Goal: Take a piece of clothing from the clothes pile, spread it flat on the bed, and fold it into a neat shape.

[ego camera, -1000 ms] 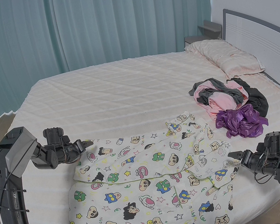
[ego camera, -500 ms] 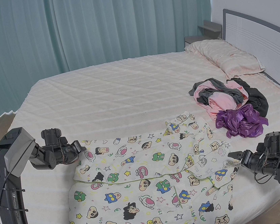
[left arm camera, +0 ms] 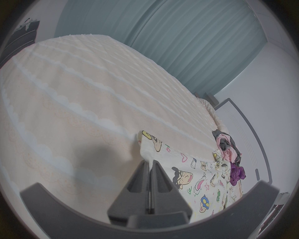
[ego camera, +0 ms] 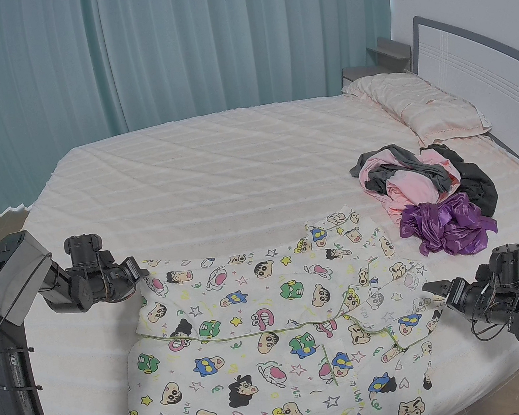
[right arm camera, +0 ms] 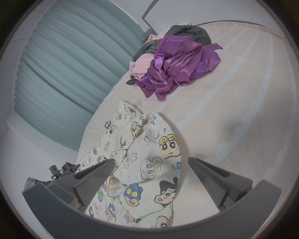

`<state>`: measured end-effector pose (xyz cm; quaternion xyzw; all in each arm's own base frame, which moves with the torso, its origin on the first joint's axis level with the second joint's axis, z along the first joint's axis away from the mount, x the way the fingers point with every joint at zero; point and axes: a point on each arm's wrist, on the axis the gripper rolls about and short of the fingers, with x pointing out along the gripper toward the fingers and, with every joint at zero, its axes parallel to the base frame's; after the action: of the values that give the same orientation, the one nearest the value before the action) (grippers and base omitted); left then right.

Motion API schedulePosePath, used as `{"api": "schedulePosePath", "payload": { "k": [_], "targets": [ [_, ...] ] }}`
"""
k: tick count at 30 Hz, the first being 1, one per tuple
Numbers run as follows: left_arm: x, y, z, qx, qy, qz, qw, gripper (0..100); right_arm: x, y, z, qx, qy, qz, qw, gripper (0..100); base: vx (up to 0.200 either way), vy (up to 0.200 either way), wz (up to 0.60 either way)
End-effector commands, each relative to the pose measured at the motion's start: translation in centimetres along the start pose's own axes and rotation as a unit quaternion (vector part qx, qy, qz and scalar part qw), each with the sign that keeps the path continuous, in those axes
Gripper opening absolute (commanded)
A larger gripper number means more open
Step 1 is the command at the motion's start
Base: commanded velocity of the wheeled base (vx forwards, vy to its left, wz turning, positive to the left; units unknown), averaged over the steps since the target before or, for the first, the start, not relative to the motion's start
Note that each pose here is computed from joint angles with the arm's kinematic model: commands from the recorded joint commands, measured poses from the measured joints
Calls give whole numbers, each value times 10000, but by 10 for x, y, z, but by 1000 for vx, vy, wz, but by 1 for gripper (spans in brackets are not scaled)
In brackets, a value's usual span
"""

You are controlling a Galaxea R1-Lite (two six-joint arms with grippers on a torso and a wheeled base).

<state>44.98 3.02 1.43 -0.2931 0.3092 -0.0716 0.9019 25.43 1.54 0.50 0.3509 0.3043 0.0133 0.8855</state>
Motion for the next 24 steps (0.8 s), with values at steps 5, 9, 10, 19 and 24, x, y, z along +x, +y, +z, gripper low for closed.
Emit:
{"api": "schedulePosePath", "payload": {
  "k": [5, 9, 10, 19, 24],
  "targets": [
    [-7, -1, 7, 8, -158, 95, 9998, 0, -1, 0, 0, -2, -5, 10, 10000, 100, 0, 0, 0],
    [-6, 0, 6, 2, -171, 149, 9997, 0, -1, 0, 0, -2, -5, 10, 10000, 100, 0, 0, 0],
    [-7, 0, 7, 1, -189, 164, 9997, 0, -1, 0, 0, 6, -5, 10, 10000, 100, 0, 0, 0],
    [-8, 2, 9, -140, -232, 195, 9994, 0, -1, 0, 0, 7, 0, 5, 10000, 100, 0, 0, 0],
    [-13, -3, 12, -252, -262, 98, 9993, 100, -1, 0, -1, -1, 16, -1, 10000, 100, 0, 0, 0]
  ]
}}
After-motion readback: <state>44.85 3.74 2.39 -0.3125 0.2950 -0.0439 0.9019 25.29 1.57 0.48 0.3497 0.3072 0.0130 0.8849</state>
